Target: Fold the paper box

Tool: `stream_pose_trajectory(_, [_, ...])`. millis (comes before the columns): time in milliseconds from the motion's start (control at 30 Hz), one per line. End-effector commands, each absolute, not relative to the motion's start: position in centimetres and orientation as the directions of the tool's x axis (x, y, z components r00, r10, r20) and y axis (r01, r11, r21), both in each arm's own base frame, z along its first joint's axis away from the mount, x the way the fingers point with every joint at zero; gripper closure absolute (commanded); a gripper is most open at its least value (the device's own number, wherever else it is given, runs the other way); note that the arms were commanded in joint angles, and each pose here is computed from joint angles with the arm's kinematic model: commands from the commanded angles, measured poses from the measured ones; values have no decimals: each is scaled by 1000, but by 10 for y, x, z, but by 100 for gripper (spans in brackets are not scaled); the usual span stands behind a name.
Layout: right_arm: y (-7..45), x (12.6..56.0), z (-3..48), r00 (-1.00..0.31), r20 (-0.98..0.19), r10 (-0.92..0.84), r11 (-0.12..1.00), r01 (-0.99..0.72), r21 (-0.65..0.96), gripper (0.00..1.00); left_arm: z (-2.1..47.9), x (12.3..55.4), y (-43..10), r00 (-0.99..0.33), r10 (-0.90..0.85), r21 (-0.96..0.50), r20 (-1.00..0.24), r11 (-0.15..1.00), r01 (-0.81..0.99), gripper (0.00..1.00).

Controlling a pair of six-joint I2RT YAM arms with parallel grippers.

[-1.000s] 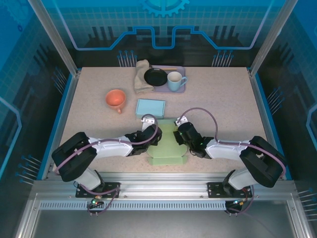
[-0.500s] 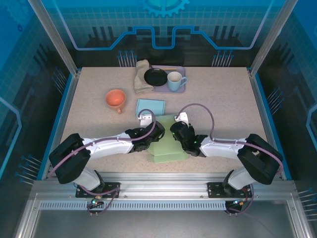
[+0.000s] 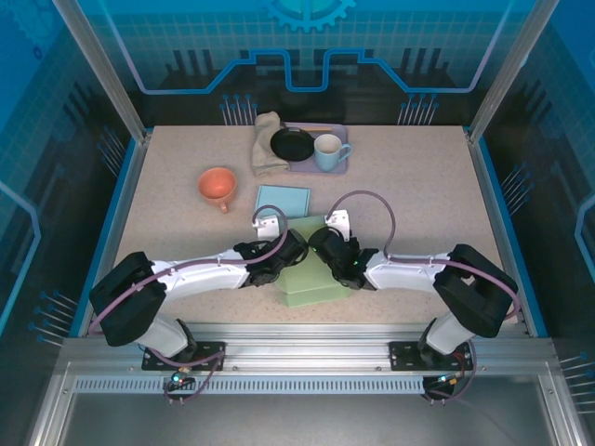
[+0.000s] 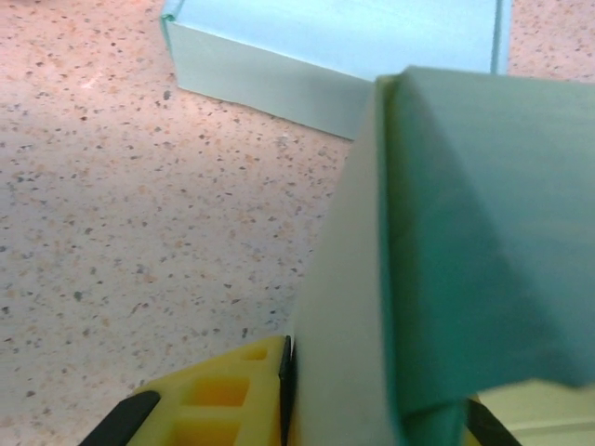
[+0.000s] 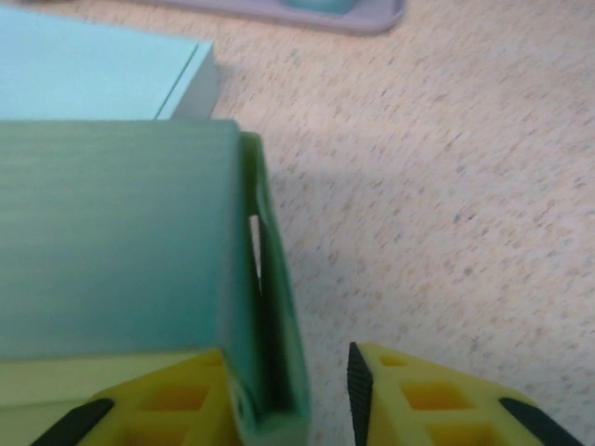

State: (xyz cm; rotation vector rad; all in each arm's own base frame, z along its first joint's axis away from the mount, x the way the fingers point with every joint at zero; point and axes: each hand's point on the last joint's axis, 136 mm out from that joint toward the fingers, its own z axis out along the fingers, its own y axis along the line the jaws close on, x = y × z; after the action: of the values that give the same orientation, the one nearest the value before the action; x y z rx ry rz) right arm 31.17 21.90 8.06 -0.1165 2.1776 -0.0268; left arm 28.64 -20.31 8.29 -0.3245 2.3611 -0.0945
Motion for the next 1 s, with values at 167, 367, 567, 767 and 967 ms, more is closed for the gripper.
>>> stream_pose_trajectory(167, [250,287,88,-577,-808,-115,948,-307,84,55,86,293,-184,-667,-218,-67,-713,967,-245,83])
stream_pose_trajectory(367, [226,263,115,-579,-812,-69,943,-303,136,50,86,305,-180,-667,-183,-40,-722,974,-224,83])
stream_pose_trajectory(567, [161,235,158,-561,-827,-39,975,-201,91,46,107,319,-198,-653,-53,-18,-755,998,-59,83])
stream_pose_trajectory(767, [102,198,202,-511,-854,98,972,-134,192,38,144,325,-208,-596,22,-9,-803,999,50,84])
stream_pose_trajectory(967, [62,176,228,-421,-904,76,977,-152,153,29,174,323,-218,-547,25,-57,-837,990,132,84])
